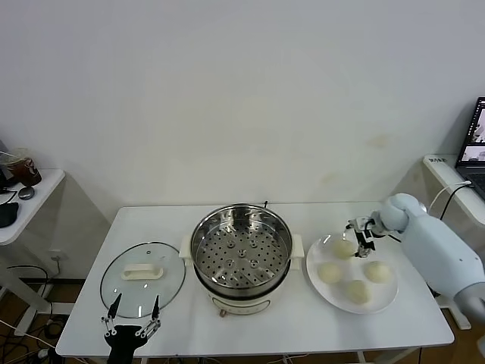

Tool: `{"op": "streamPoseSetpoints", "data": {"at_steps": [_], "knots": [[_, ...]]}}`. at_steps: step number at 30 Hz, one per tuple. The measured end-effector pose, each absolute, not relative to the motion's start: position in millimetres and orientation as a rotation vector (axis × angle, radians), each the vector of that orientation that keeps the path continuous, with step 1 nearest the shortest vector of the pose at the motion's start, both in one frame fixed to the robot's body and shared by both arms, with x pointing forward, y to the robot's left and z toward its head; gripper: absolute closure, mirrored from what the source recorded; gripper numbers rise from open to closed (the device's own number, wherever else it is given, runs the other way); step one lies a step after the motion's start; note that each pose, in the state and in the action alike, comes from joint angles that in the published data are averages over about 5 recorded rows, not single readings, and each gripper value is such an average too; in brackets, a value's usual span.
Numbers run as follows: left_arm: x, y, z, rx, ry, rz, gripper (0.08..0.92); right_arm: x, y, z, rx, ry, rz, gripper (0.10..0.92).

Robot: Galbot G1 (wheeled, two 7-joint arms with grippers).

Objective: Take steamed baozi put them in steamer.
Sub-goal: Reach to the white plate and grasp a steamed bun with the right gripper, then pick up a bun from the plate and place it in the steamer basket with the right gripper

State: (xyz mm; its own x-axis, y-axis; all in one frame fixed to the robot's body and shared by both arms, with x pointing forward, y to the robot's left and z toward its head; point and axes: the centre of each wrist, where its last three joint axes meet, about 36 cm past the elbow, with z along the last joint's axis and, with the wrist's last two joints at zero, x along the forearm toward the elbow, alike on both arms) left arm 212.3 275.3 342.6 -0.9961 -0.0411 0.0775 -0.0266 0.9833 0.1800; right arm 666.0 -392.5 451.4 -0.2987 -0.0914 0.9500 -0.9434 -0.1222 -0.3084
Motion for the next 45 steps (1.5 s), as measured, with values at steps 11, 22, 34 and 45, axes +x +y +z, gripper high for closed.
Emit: {"op": "streamPoseSetpoints", "data": {"at_steps": [11, 22, 34, 45], "knots": [[212.6, 274.5, 344.4, 0.054, -3.054, -0.272, 0.177, 669.8, -379.3, 445.0, 1.215, -1.386, 1.496, 0.358], [211.0, 273.6, 346.4, 0.058, -3.060, -0.267, 0.177, 671.1, -375.6, 449.5, 1.237, -1.365, 1.496, 0.484], [210.9, 271.4, 349.2, 0.049, -3.067, -0.261, 0.177, 669.5, -381.6, 484.5, 1.277, -1.356, 1.520, 0.488], [211.1, 270.9, 355.5, 0.032, -3.081, -0.255, 0.177, 665.5, -374.0, 586.1, 1.367, -1.407, 1.612, 0.488]]}}
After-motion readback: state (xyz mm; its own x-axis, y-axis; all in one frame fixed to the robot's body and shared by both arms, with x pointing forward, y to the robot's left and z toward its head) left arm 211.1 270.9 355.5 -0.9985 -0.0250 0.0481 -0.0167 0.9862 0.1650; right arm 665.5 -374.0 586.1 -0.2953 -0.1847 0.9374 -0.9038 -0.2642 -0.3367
